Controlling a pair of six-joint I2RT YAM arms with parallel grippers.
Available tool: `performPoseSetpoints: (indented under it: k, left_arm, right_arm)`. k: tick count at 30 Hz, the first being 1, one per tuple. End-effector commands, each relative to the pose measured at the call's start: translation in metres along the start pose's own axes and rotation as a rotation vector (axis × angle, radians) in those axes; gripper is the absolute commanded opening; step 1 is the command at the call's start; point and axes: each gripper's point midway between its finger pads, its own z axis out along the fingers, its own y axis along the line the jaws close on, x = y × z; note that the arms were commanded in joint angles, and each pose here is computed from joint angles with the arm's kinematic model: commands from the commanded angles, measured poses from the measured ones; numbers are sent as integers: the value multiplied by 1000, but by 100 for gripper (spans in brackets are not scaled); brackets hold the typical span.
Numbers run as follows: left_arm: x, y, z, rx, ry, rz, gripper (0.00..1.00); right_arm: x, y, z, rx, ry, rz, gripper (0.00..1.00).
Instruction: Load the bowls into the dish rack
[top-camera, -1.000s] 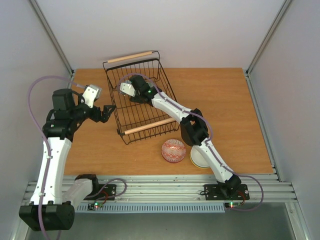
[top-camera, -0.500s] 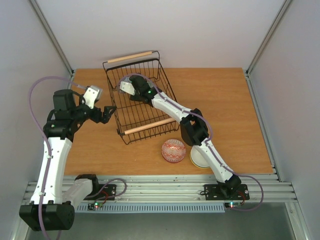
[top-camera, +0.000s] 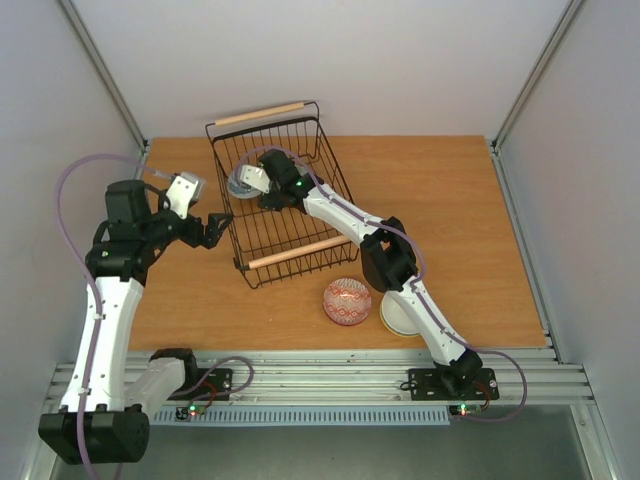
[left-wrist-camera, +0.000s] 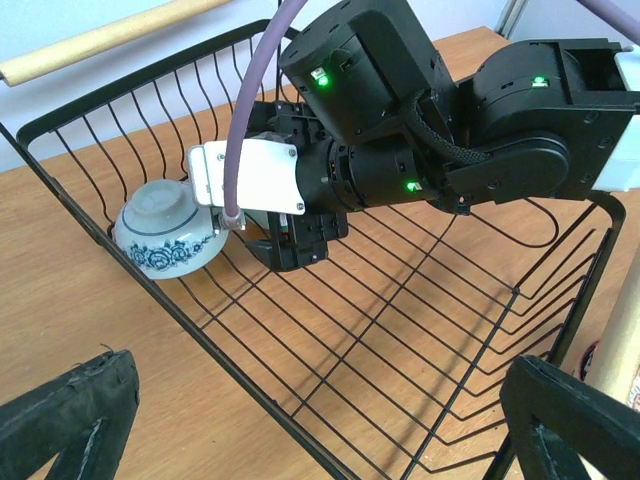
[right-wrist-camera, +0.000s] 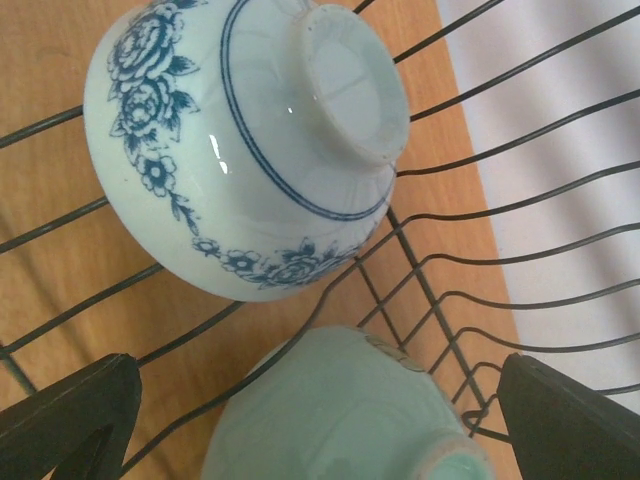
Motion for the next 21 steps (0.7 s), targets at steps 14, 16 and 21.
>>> performPoseSetpoints:
  k: [14, 16, 21]
  left_arm:
    - [-2, -16, -5, 77, -28, 21, 99]
    - [-1, -16, -3, 86, -17, 12, 99]
    - [0, -8, 6, 85, 21, -26, 100]
  right_arm:
    - [-89, -108, -222, -10, -362, 595, 95]
    - [-78, -122, -256, 44, -344, 680, 91]
    - [-18, -121, -319, 166, -210, 868, 76]
